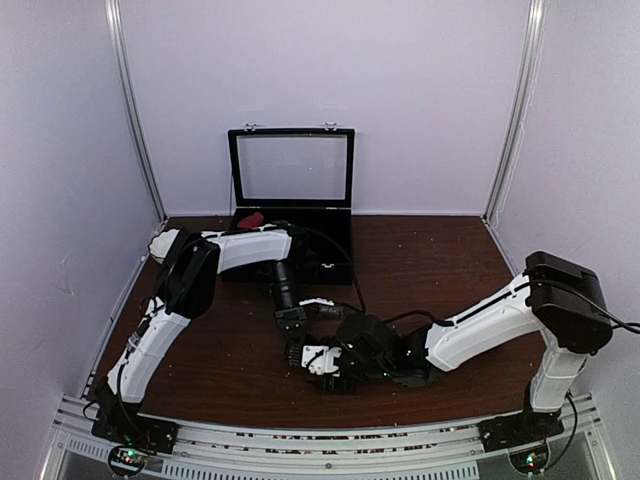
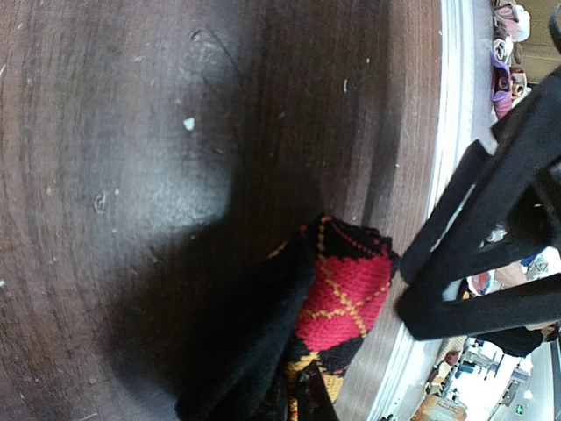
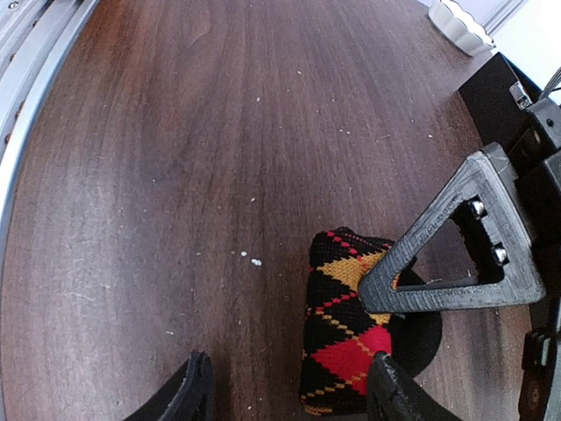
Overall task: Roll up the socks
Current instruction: Roll the sock at the center of the board.
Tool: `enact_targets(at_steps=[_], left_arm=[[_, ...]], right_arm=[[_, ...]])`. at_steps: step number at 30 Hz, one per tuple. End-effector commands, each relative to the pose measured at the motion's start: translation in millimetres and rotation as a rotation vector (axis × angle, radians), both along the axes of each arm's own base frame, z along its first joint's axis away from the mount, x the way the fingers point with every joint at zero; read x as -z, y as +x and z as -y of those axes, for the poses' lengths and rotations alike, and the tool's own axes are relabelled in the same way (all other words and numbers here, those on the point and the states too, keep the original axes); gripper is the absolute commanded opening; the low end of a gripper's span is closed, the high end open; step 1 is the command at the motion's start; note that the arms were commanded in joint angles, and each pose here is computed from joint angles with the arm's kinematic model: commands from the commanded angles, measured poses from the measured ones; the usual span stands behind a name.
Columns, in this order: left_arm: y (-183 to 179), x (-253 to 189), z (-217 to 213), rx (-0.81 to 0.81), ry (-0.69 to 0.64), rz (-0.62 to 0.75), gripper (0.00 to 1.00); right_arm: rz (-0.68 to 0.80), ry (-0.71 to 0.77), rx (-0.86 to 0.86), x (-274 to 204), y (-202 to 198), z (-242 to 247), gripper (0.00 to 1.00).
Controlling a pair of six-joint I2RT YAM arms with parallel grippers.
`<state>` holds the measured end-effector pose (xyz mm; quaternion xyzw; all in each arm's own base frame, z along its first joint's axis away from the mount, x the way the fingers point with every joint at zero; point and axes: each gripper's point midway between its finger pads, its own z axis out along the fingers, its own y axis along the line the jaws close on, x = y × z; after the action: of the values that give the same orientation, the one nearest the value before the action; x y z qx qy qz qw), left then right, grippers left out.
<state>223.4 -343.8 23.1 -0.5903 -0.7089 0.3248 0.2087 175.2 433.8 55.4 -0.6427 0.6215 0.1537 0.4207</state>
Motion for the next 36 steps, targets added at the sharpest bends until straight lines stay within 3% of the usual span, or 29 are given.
enact_targets(at_steps=[1, 7, 12, 14, 19, 27, 36], left_arm=[[17, 29, -14, 0.056, 0.064, 0.118, 0.00], [16, 27, -15, 0.068, 0.057, 0.119, 0.02], [15, 18, -13, 0.079, 0.016, 0.129, 0.15], [15, 11, -10, 0.082, -0.017, 0.138, 0.24], [25, -9, -5, 0.063, -0.100, 0.235, 0.34], [54, -68, -16, -0.029, -0.260, 0.545, 0.39], [19, -76, -23, 0.052, -0.365, 0.584, 0.40]], right_arm=[[0.012, -0.027, 0.003, 8, 10, -5, 0.59], [-0.024, -0.085, 0.038, 31, 21, 3, 0.50], [-0.107, -0.140, 0.059, 54, 21, 16, 0.37], [-0.159, -0.160, 0.064, 61, 21, 19, 0.30], [-0.334, -0.177, 0.089, 71, 23, 22, 0.08], [-0.607, -0.161, 0.173, 85, 4, 30, 0.02], [-1.034, -0.074, 0.425, 102, 10, 36, 0.01]])
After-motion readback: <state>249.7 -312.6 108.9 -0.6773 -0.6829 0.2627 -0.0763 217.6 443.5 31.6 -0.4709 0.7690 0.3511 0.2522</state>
